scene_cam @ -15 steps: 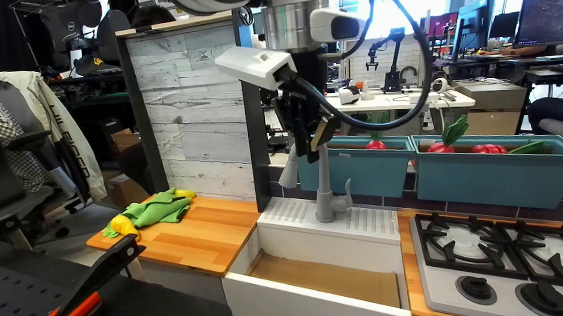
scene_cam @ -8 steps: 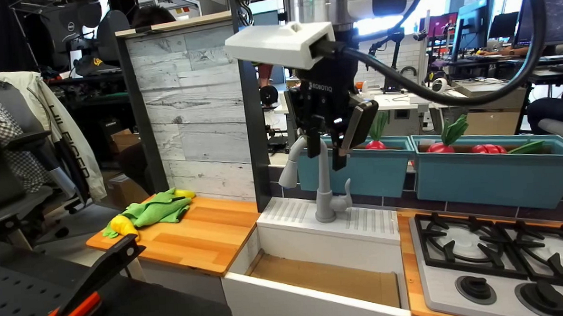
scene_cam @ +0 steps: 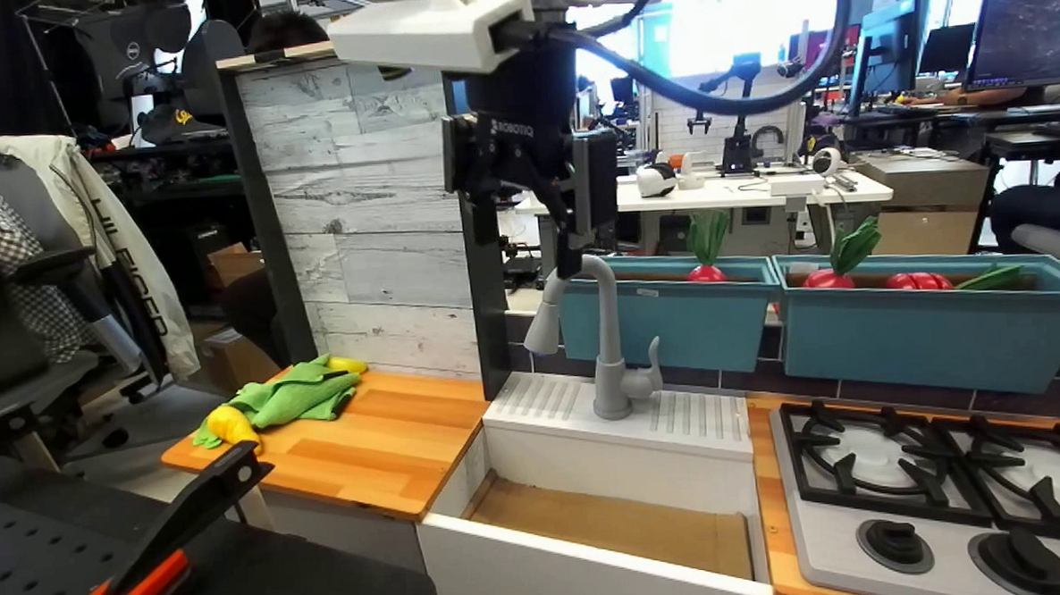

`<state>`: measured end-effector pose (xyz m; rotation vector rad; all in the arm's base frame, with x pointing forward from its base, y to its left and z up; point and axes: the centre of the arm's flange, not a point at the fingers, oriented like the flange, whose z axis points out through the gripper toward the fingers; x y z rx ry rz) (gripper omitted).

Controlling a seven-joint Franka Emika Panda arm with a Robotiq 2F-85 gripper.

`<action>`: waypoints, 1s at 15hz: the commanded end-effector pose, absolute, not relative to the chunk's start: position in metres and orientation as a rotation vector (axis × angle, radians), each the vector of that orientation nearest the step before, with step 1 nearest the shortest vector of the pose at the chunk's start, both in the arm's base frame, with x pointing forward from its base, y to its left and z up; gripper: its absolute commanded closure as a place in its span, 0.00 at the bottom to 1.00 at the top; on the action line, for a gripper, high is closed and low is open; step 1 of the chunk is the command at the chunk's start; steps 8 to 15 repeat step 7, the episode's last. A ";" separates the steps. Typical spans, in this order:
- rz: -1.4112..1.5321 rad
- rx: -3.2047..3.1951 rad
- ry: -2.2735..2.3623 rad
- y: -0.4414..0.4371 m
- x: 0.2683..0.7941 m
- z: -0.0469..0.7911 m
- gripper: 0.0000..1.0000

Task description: Move the faucet to the right

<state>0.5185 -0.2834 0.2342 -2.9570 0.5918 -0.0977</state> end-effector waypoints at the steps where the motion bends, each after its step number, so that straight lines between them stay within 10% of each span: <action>1: -0.109 -2.935 0.416 -0.239 0.502 0.283 0.00; 15: -0.125 -2.967 0.393 -0.232 0.512 0.285 0.00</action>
